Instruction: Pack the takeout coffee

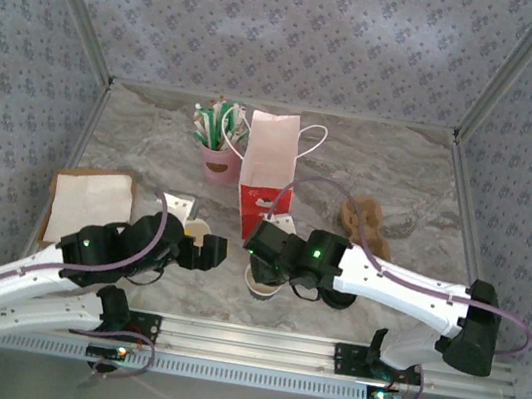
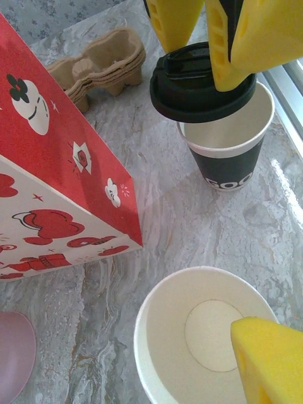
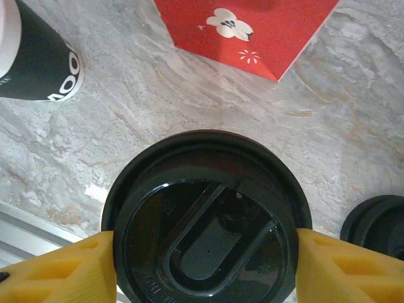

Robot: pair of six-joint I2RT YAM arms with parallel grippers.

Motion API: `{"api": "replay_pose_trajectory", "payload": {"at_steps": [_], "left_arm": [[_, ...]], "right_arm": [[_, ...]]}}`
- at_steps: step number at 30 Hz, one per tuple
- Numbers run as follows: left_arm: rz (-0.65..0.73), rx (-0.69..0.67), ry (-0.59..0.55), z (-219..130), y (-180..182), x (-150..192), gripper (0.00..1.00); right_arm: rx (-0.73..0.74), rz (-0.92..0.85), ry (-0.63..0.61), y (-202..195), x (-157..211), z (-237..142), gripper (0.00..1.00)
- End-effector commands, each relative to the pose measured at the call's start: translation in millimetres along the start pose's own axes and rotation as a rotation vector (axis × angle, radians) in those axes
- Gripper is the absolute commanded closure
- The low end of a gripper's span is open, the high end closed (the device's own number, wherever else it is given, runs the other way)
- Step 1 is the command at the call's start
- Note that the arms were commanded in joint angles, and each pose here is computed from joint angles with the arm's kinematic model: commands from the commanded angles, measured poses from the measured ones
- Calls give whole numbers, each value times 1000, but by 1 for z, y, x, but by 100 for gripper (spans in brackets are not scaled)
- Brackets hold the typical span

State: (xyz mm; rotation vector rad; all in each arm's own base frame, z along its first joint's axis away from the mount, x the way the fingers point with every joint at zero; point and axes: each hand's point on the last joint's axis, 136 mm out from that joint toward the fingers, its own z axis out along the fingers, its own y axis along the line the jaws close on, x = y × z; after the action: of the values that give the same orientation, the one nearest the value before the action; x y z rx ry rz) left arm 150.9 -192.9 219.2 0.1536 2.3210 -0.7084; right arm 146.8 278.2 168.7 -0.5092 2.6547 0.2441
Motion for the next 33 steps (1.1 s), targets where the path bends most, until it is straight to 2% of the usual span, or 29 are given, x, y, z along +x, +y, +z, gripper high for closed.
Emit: {"api": "replay_pose_trajectory", "payload": {"at_steps": [1,19,33], "left_arm": [[-9,-7,2,-1,4,1,1],[-15,8,6,2,3,4,1],[-16,13,6,4,2,5,1]], "right_arm": [[-18,-24,10,11,-1,-2,35],[25,-48,78,15,8,12,35],[55,-63,87,12,9,12,35]]}}
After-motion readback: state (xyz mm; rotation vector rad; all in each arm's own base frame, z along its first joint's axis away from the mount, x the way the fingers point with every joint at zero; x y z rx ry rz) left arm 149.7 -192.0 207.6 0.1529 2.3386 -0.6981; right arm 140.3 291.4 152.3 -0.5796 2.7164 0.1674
